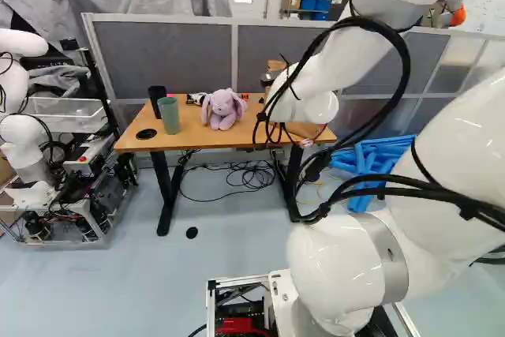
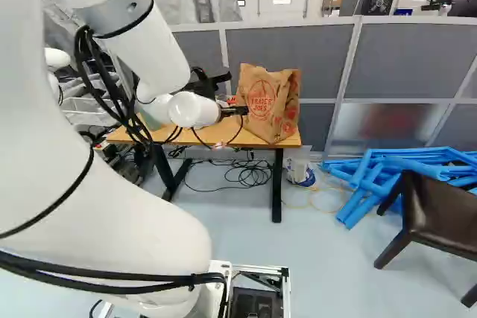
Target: Pick up the bag on the ground and place it on the table
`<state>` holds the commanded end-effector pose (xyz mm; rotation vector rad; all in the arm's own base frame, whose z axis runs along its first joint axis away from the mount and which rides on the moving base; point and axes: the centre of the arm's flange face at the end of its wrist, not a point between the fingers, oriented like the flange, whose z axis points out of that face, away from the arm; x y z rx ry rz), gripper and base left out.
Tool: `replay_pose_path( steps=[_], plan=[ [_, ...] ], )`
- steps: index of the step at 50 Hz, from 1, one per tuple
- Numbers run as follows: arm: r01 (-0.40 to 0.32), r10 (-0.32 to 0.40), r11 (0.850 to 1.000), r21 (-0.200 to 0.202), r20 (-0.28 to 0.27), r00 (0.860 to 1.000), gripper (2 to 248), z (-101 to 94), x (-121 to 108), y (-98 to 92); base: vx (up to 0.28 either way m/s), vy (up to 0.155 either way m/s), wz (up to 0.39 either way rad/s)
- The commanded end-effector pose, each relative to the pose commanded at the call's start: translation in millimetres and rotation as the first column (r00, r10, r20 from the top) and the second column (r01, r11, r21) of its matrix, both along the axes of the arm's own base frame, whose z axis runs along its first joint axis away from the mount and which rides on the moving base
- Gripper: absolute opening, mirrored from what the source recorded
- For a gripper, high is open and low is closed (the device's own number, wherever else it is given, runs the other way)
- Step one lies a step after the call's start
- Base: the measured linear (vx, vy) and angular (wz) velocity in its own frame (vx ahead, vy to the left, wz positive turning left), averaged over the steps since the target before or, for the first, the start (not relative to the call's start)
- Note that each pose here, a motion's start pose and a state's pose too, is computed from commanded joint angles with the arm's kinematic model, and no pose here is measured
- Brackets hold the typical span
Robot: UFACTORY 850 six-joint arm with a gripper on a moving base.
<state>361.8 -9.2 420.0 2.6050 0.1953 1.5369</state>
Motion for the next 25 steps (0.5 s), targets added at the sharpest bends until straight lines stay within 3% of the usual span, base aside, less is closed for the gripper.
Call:
replay_pose_path(
  steps=[25],
  plan=[
    [0.022, -0.030, 0.996, 0.086, 0.092, 0.995, 247, -29.9, -47, 5.3, 0.000, 0.000, 0.000]
  ],
)
